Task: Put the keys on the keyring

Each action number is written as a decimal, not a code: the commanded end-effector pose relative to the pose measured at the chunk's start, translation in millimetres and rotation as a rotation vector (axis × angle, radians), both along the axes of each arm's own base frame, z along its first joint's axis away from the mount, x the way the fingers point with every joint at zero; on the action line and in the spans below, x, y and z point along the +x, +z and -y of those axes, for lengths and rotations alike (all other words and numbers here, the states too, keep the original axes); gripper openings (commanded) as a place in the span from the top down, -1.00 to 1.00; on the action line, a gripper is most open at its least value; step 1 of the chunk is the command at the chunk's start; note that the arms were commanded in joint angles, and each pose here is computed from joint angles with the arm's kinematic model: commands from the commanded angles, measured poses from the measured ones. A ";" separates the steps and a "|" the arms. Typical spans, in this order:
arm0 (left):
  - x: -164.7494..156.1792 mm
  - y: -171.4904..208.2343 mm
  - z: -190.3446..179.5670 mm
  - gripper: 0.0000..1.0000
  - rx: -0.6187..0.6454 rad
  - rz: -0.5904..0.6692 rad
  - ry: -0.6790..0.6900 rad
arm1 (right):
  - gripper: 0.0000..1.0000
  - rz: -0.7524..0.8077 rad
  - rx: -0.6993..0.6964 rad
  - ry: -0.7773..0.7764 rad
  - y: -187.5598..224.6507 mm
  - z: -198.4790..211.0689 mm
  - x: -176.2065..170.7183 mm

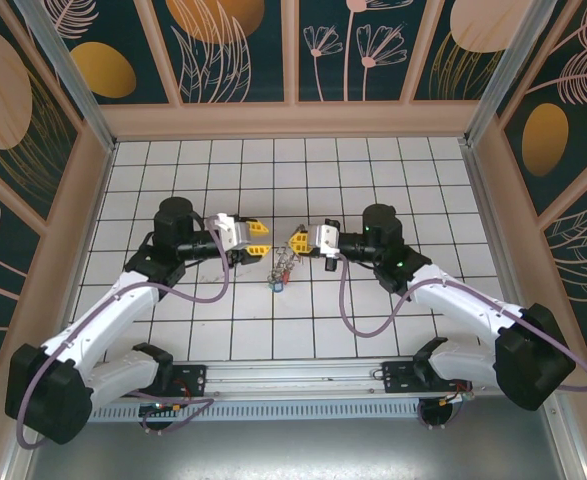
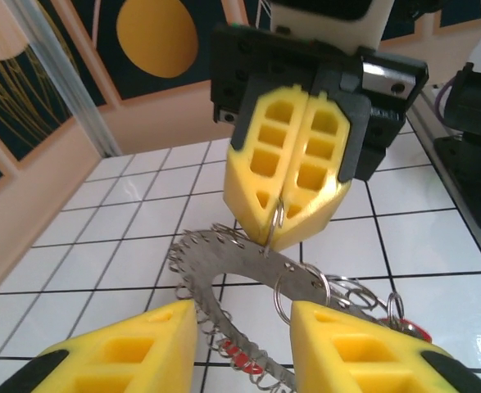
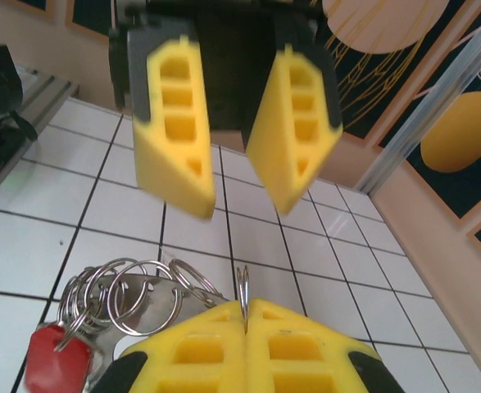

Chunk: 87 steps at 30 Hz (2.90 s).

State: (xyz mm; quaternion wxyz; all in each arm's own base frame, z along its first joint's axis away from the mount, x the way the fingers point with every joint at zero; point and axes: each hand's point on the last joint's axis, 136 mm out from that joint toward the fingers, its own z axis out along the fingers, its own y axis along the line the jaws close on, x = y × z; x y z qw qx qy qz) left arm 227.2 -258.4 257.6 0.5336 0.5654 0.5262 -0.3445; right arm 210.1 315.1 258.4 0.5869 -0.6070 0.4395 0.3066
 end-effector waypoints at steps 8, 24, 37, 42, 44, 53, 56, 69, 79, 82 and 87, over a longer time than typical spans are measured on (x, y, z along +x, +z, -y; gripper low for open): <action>-11.1 15.8 19.5 0.39 -0.030 0.052 -0.118 | 1.00 0.044 0.104 0.082 30.0 -4.2 -11.8; -12.0 23.3 28.2 0.66 -0.050 0.072 -0.149 | 1.00 0.023 0.093 0.122 27.3 -10.7 -13.9; -13.6 15.4 30.7 1.00 -0.025 0.065 -0.172 | 1.00 0.032 0.118 0.118 34.7 -9.9 -13.7; 1.6 15.6 26.5 1.00 0.020 0.099 -0.070 | 0.90 0.008 -0.037 0.058 6.2 -10.6 -1.7; 6.9 11.6 22.9 1.00 0.066 0.123 -0.032 | 0.74 -0.002 -0.122 0.017 -7.8 -8.4 5.5; 12.4 -1.0 19.1 1.00 0.167 0.132 0.002 | 0.49 -0.006 -0.220 -0.057 -18.8 -1.7 17.9; 12.4 -3.3 20.3 1.00 0.180 0.126 -0.001 | 0.48 -0.007 -0.220 -0.064 -17.4 -3.4 20.5; 12.1 -13.0 22.6 1.00 0.216 0.094 -0.011 | 1.00 -0.044 -0.244 -0.021 -26.3 -23.8 17.7; -1.9 -16.2 16.4 0.75 0.185 0.103 -0.014 | 1.00 -0.067 -0.068 -0.001 1.4 -15.4 10.8; -1.5 -19.7 14.5 0.71 0.185 0.107 0.000 | 1.00 -0.069 -0.023 0.014 7.6 -12.4 6.3; 1.8 -22.3 16.2 0.60 0.190 0.107 0.000 | 1.00 -0.071 -0.037 0.026 6.0 -11.4 3.5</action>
